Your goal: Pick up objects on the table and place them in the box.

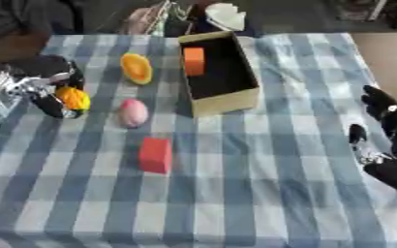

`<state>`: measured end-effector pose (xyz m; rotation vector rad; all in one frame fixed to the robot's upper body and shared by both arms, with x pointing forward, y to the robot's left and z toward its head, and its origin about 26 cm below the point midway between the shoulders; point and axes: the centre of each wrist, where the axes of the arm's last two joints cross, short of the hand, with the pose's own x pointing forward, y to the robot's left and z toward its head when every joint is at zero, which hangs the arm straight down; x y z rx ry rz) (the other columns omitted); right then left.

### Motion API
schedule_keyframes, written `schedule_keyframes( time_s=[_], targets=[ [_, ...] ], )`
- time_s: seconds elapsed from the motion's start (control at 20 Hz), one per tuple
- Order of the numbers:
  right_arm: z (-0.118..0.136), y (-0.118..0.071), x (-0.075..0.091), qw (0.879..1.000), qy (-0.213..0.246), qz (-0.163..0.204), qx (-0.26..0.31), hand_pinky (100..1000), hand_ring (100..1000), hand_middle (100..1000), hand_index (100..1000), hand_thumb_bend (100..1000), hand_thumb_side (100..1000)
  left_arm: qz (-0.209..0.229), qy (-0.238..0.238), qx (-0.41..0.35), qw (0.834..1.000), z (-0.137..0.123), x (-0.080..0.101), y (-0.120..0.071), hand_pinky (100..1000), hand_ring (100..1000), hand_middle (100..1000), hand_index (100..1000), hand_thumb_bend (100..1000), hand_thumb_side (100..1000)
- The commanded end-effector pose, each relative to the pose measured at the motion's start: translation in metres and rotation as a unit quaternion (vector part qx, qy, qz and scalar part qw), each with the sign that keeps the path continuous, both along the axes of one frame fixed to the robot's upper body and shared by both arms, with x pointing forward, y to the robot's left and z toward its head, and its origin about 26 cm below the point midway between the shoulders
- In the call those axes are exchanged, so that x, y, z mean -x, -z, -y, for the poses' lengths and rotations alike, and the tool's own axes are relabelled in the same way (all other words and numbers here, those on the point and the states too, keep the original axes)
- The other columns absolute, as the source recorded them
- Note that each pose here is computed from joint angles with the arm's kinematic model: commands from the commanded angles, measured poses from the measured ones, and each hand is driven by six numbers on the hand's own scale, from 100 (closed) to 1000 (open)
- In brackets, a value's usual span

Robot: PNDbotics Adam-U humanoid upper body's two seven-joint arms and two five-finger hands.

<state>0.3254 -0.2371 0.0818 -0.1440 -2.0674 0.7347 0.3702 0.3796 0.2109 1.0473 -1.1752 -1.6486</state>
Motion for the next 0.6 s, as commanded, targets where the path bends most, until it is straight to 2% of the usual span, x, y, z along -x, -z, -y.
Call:
schedule_keyframes(
  time_s=[0.05, 0.3, 0.45, 0.6],
  targets=[
    [-0.001, -0.007, -0.002, 1.000, -0.008, 0.011, 0.003, 1000, 1000, 1000, 1000, 100, 429, 0.059, 0.032, 0.001, 0.998, 0.014, 0.004, -0.044, 581, 424, 420, 533, 310, 140],
    [-0.008, -0.007, -0.002, 1.000, -0.024, 0.010, 0.002, 1000, 1000, 1000, 1000, 100, 431, 0.108, 0.089, 0.021, 0.990, 0.057, -0.013, -0.064, 586, 433, 426, 540, 307, 131],
    [-0.015, -0.008, -0.003, 0.999, -0.040, 0.010, 0.001, 1000, 1000, 1000, 1000, 100, 429, 0.120, 0.109, 0.024, 0.986, 0.082, -0.030, -0.060, 587, 433, 425, 539, 296, 127],
    [-0.018, -0.008, -0.003, 0.999, -0.050, 0.009, 0.002, 1000, 1000, 1000, 1000, 100, 429, 0.121, 0.120, 0.026, 0.985, 0.102, -0.047, -0.046, 590, 440, 432, 547, 298, 129]
  ],
)
